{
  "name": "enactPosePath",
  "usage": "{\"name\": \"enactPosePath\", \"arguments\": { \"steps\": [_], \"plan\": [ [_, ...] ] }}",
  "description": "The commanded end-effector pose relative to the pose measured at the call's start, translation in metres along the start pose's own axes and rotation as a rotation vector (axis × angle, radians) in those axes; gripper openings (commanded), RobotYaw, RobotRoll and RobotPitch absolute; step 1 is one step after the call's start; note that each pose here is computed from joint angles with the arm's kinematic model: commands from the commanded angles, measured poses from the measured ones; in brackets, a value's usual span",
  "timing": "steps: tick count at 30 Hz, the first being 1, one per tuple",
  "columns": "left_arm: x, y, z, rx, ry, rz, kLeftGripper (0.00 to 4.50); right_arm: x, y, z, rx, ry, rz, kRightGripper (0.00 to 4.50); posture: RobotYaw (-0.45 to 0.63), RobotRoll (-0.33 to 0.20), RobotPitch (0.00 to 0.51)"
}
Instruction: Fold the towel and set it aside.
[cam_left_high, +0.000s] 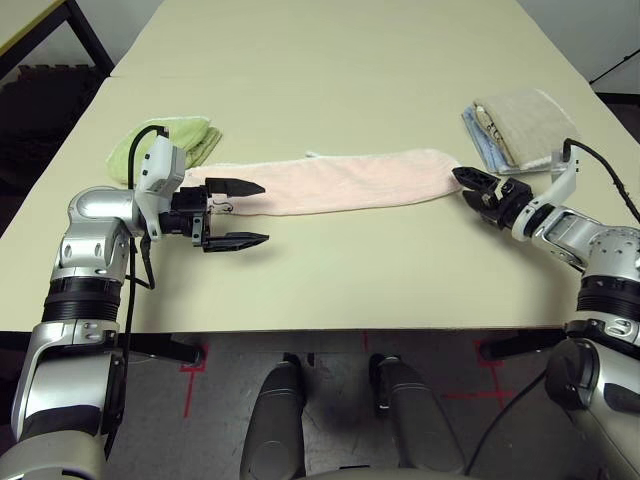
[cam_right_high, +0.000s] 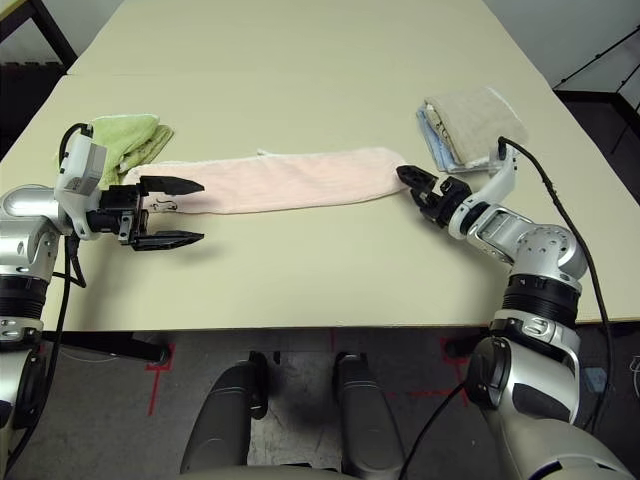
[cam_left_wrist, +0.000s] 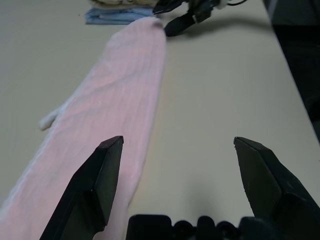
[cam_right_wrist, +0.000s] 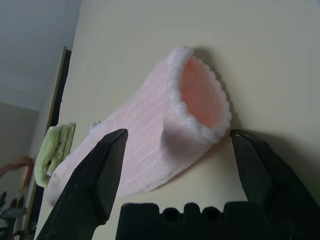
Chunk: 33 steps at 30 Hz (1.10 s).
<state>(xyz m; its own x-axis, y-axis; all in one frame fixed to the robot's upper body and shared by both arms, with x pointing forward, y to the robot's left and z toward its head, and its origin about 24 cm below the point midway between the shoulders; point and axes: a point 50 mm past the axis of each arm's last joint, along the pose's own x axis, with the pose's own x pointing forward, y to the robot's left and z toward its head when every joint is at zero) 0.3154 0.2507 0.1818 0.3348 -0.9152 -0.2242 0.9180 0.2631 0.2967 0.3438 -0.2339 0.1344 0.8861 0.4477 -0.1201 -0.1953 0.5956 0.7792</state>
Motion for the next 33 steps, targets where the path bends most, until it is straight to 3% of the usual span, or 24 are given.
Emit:
{"name": "enactPosePath", "arguments": {
  "steps": [1,7,13,16,26,33],
  "plan": [
    [-0.004,0.005,-0.004,-0.015,0.032,0.062,4.48,0.005,-0.006,-0.009,0.014,0.026,-0.046,4.48,0.01,0.0,0.21],
    [-0.01,0.01,-0.009,-0.066,0.044,0.154,4.48,0.007,-0.003,-0.012,0.007,0.033,-0.042,4.48,0.01,0.0,0.211],
    [-0.011,0.014,-0.006,-0.118,-0.046,0.233,4.48,0.009,-0.002,-0.011,0.025,0.013,-0.051,4.48,0.01,0.0,0.208],
    [-0.01,0.012,-0.006,-0.099,-0.05,0.224,4.5,0.01,-0.002,-0.012,0.019,0.018,-0.055,3.87,0.01,0.0,0.208],
    [-0.013,0.009,-0.008,-0.089,-0.022,0.199,4.5,0.004,-0.007,-0.01,0.024,-0.003,-0.069,0.05,0.0,0.0,0.204],
    [-0.015,0.008,-0.008,-0.086,-0.015,0.193,4.5,-0.014,-0.013,-0.008,0.029,-0.023,-0.087,0.02,0.0,0.0,0.201]
  ]
}}
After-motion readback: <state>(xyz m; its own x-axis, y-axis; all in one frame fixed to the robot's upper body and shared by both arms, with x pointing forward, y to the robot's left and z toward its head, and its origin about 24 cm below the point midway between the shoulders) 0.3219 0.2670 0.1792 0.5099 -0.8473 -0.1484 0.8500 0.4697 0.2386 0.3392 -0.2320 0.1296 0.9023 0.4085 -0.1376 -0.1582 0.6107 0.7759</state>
